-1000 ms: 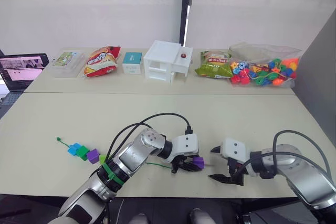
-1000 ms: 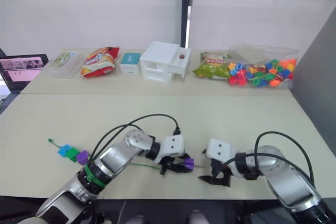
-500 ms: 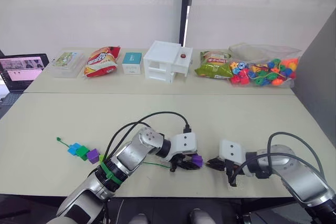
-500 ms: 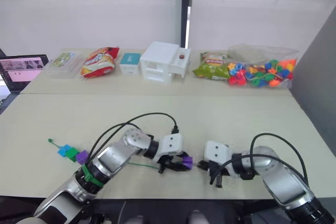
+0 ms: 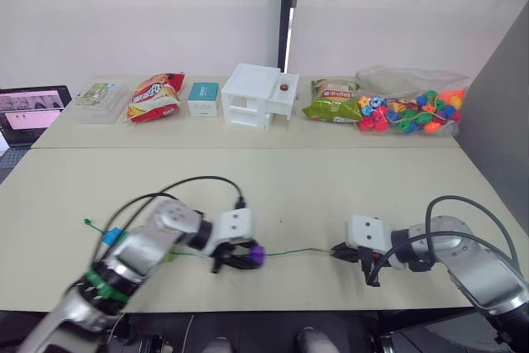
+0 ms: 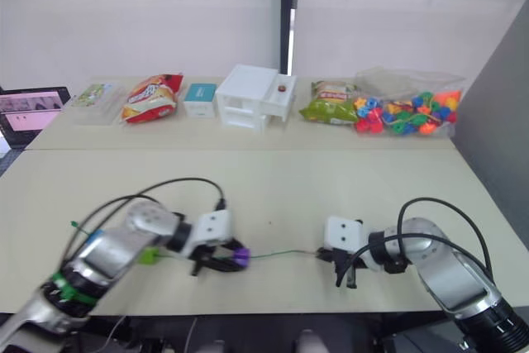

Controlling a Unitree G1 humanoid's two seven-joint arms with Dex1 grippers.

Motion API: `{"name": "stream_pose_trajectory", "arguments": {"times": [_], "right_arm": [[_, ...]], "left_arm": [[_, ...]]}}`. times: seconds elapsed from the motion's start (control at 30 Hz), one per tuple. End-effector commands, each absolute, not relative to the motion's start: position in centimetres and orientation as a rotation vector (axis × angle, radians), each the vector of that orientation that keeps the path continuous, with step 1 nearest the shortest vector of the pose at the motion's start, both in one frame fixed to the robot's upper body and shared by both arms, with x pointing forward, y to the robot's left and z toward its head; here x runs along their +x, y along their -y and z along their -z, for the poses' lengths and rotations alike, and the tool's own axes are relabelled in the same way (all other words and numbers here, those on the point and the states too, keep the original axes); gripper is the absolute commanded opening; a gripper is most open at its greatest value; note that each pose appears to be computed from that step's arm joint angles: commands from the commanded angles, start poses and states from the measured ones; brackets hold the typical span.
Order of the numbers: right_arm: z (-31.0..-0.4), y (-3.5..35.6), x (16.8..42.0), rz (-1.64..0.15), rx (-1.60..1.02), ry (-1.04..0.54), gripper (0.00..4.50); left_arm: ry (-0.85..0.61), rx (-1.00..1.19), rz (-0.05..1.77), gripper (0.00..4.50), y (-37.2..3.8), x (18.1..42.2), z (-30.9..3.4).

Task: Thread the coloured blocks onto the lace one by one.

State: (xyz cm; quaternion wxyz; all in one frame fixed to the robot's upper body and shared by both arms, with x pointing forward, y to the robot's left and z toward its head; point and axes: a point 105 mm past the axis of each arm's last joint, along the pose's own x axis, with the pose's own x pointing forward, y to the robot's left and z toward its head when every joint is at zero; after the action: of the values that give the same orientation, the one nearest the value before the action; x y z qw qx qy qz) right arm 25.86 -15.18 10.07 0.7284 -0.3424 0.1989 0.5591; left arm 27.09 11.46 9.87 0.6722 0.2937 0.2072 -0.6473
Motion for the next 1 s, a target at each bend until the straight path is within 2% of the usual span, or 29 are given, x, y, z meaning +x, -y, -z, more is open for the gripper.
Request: {"name": "stream_pose_trajectory", "arguments": {"times": [0.03, 0.13, 0.23, 0.63, 0.7, 0.9, 1.0], "right_arm": [[-11.0, 15.0, 26.1, -1.232, -0.781, -0.402, 0.00], [-10.9, 15.0, 26.2, -1.231, -0.783, -0.403, 0.00], [-10.8, 14.9, 26.4, -1.230, -0.782, -0.400, 0.00], [-10.9, 13.9, 26.3, -1.235, -0.758, -0.377, 0.00], [-10.9, 13.9, 26.3, -1.233, -0.757, -0.376, 0.00], [-10.9, 13.8, 26.3, -1.230, -0.751, -0.379, 0.00], [-10.8, 13.6, 26.3, -1.227, -0.743, -0.376, 0.00]], "left_arm": [[-0.468, 0.691, 1.444, 1.38, -14.4, 27.0, -11.7], [-0.544, 0.794, 1.391, 1.38, -18.6, 27.4, -12.0], [-0.582, 0.841, 1.387, 1.38, -20.6, 27.4, -12.2], [-0.632, 0.881, 1.376, 1.38, -22.7, 27.2, -10.2], [-0.629, 0.867, 1.372, 2.40, -22.6, 27.2, -10.1], [-0.604, 0.861, 1.378, 4.35, -22.1, 27.2, -10.9], [-0.606, 0.877, 1.373, 4.46, -22.0, 27.5, -12.9]]}}
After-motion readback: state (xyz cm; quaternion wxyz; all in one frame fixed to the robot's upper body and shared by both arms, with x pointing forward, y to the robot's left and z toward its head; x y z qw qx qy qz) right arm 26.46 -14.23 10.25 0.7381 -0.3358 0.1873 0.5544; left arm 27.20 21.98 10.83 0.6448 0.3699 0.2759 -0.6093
